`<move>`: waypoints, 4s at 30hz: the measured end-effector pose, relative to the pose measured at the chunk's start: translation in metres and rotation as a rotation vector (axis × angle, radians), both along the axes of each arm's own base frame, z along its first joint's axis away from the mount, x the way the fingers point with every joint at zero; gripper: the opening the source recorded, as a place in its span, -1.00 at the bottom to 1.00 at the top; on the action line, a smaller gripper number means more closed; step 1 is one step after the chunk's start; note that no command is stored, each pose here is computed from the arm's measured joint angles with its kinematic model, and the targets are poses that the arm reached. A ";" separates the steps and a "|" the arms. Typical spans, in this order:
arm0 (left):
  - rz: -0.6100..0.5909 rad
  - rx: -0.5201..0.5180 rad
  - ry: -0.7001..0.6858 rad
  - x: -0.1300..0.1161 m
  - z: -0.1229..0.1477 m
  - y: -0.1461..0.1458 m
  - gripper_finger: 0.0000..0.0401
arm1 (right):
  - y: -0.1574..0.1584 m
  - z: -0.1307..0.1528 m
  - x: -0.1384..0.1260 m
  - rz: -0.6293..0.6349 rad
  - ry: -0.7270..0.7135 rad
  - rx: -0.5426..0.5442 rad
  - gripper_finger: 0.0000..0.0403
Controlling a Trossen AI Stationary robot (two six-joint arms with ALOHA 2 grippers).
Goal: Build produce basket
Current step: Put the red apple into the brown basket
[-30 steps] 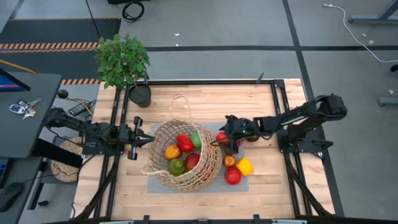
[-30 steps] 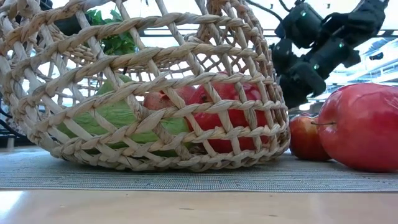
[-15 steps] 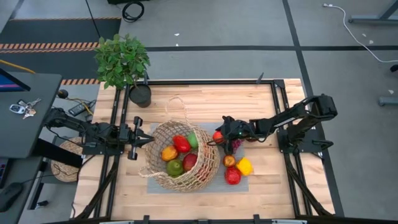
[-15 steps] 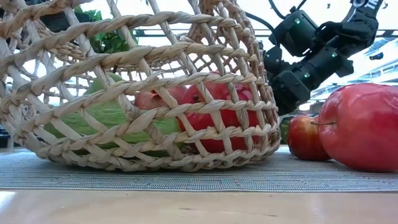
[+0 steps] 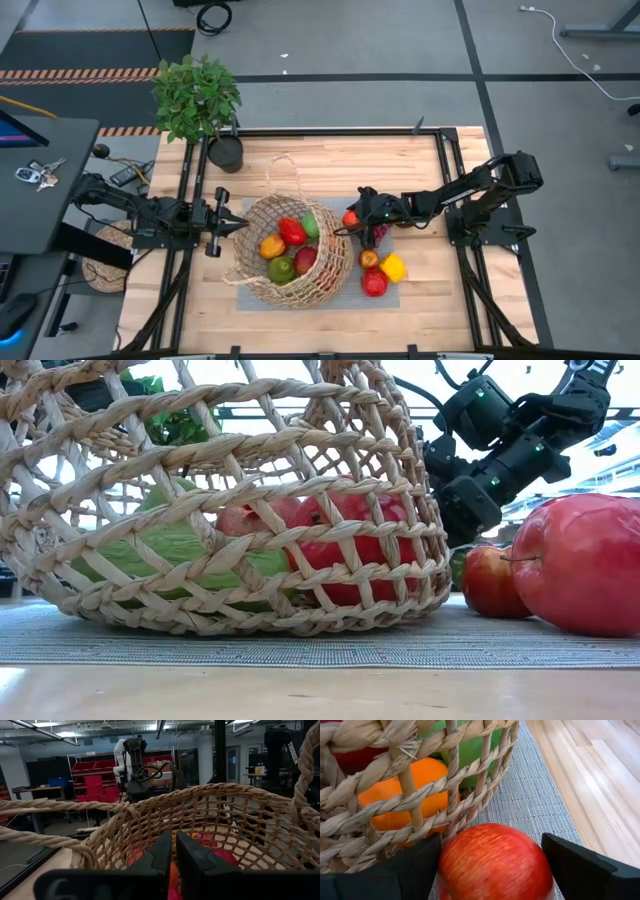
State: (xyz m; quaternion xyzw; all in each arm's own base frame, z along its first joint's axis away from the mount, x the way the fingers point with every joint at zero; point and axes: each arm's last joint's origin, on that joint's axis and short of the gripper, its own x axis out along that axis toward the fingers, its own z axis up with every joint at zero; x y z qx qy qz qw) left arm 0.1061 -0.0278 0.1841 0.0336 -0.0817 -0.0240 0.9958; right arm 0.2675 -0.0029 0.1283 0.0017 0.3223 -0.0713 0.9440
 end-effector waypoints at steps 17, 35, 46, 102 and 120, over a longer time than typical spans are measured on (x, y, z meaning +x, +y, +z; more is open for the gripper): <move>0.000 0.000 0.000 0.000 0.000 0.000 -0.82 | -0.003 0.026 -0.009 -0.050 -0.002 -0.077 0.71; 0.000 0.000 0.000 0.000 0.000 0.000 -0.84 | -0.032 0.044 -0.008 -0.329 -0.154 -0.127 0.72; 0.000 0.000 0.000 0.000 0.000 0.000 -0.82 | -0.044 0.036 -0.013 -0.260 -0.151 0.012 0.79; -0.001 0.000 -0.001 0.000 0.000 0.000 -0.85 | -0.010 0.132 -0.030 0.185 -0.733 0.082 0.73; 0.000 0.000 -0.001 0.000 0.000 0.000 -0.86 | 0.024 0.159 -0.037 0.523 -1.015 0.092 0.74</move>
